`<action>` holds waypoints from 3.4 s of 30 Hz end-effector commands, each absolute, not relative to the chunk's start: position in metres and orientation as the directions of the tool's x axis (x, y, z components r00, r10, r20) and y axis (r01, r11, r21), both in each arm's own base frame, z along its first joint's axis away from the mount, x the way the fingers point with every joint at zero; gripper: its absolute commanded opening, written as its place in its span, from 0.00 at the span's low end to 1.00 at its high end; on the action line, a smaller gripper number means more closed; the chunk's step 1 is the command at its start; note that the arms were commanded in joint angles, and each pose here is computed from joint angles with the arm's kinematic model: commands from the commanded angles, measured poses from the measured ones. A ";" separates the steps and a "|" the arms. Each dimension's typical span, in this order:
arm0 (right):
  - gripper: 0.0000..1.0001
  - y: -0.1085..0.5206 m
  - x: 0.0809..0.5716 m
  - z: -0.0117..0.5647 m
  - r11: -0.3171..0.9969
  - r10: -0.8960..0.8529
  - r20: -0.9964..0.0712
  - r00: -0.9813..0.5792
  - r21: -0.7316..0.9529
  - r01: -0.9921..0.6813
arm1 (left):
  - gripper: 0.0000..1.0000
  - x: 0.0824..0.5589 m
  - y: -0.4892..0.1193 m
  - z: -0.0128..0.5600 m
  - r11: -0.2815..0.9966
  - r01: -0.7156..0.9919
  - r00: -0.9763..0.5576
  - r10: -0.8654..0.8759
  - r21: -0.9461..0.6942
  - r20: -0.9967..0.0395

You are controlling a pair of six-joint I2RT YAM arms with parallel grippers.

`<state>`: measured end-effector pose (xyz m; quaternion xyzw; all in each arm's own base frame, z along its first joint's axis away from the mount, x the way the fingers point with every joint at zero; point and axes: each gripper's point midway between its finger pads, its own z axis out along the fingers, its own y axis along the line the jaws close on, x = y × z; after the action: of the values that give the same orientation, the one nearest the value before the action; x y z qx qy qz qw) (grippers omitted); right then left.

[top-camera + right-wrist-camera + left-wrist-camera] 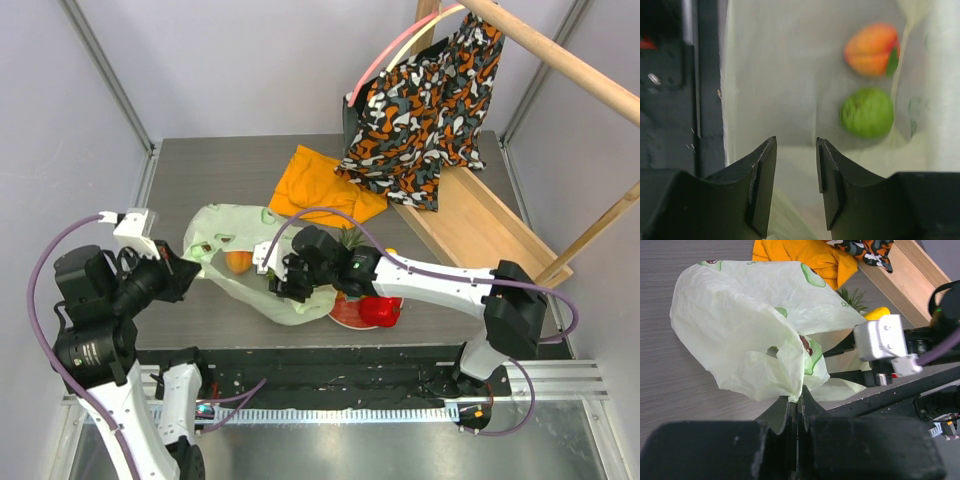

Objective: Take the fake fruits out of the plastic bag

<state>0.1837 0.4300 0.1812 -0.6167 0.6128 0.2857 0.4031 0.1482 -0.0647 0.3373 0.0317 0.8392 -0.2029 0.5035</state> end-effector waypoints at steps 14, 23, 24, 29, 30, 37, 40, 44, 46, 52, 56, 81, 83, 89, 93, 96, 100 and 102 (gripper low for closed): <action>0.70 0.504 0.268 0.165 0.477 -0.420 -0.894 -0.158 -0.069 -0.876 | 0.00 0.142 -0.053 0.321 0.933 0.130 -0.573 -0.206 -0.336 -0.793; 0.98 0.532 0.290 0.136 0.591 -0.351 -0.891 -0.289 0.029 -0.806 | 0.00 0.125 -0.085 0.325 0.853 0.263 -0.638 -0.196 -0.451 -0.744; 0.98 0.537 0.292 0.125 0.598 -0.357 -0.883 -0.305 0.035 -0.801 | 0.00 0.123 -0.087 0.324 0.848 0.269 -0.641 -0.196 -0.457 -0.742; 0.99 0.551 0.299 0.097 0.612 -0.357 -0.873 -0.332 0.050 -0.790 | 0.00 0.120 -0.091 0.320 0.836 0.282 -0.653 -0.193 -0.471 -0.733; 0.99 0.555 0.301 0.096 0.615 -0.352 -0.875 -0.332 0.052 -0.787 | 0.00 0.120 -0.091 0.317 0.834 0.278 -0.660 -0.195 -0.477 -0.725; 0.60 0.565 0.314 0.090 0.587 -0.358 -0.896 -0.264 0.004 -0.810 | 0.00 0.121 -0.090 0.305 0.835 0.260 -0.676 -0.202 -0.486 -0.709; 0.37 0.563 0.316 0.110 0.557 -0.338 -0.907 -0.251 0.022 -0.830 | 0.00 0.128 -0.084 0.301 0.850 0.235 -0.668 -0.212 -0.472 -0.713; 0.24 0.553 0.308 0.153 0.468 -0.314 -0.919 -0.236 0.067 -0.881 | 0.00 0.147 -0.068 0.300 0.886 0.180 -0.641 -0.225 -0.428 -0.734; 0.20 0.538 0.298 0.180 0.413 -0.314 -0.922 -0.225 0.081 -0.907 | 0.00 0.155 -0.058 0.299 0.906 0.147 -0.628 -0.225 -0.397 -0.745; 0.17 0.487 0.273 0.239 0.296 -0.274 -0.949 -0.156 0.071 -0.953 | 0.00 0.184 -0.030 0.306 0.948 0.075 -0.576 -0.212 -0.309 -0.790; 0.17 0.467 0.248 0.258 0.178 -0.243 -0.957 -0.155 0.113 -0.977 | 0.00 0.202 -0.021 0.313 0.954 0.053 -0.538 -0.223 -0.296 -0.813; 0.21 0.265 0.142 0.165 -0.605 -0.443 -0.470 0.763 -0.471 -0.642 | 0.00 0.237 0.003 0.303 0.960 -0.034 -0.545 -0.251 -0.278 -0.800; 0.21 0.262 0.139 0.155 -0.669 -0.416 -0.409 0.812 -0.467 -0.579 | 0.00 0.235 0.002 0.301 0.960 -0.032 -0.548 -0.249 -0.277 -0.798; 0.24 0.260 0.137 0.134 -0.770 -0.375 -0.276 0.885 -0.438 -0.464 | 0.00 0.228 0.000 0.295 0.963 -0.026 -0.560 -0.235 -0.267 -0.794; 0.25 0.256 0.146 0.122 -0.809 -0.375 -0.189 0.907 -0.411 -0.420 | 0.00 0.222 -0.001 0.291 0.965 -0.021 -0.570 -0.227 -0.262 -0.790; 0.25 0.259 0.149 0.115 -0.819 -0.371 -0.155 0.916 -0.411 -0.401 | 0.00 0.217 -0.004 0.288 0.966 -0.012 -0.569 -0.220 -0.259 -0.792; 0.25 0.261 0.153 0.109 -0.825 -0.371 -0.114 0.922 -0.414 -0.384 | 0.00 0.213 -0.004 0.287 0.969 -0.004 -0.567 -0.207 -0.249 -0.797; 0.26 0.264 0.154 0.106 -0.821 -0.377 -0.106 0.920 -0.422 -0.385 | 0.00 0.212 -0.005 0.287 0.969 0.000 -0.564 -0.203 -0.246 -0.801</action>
<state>0.1443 0.2560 0.1056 -0.9527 0.2144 0.0443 0.2109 0.2133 -0.0033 0.2828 -0.0738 0.8826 -0.1123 0.4504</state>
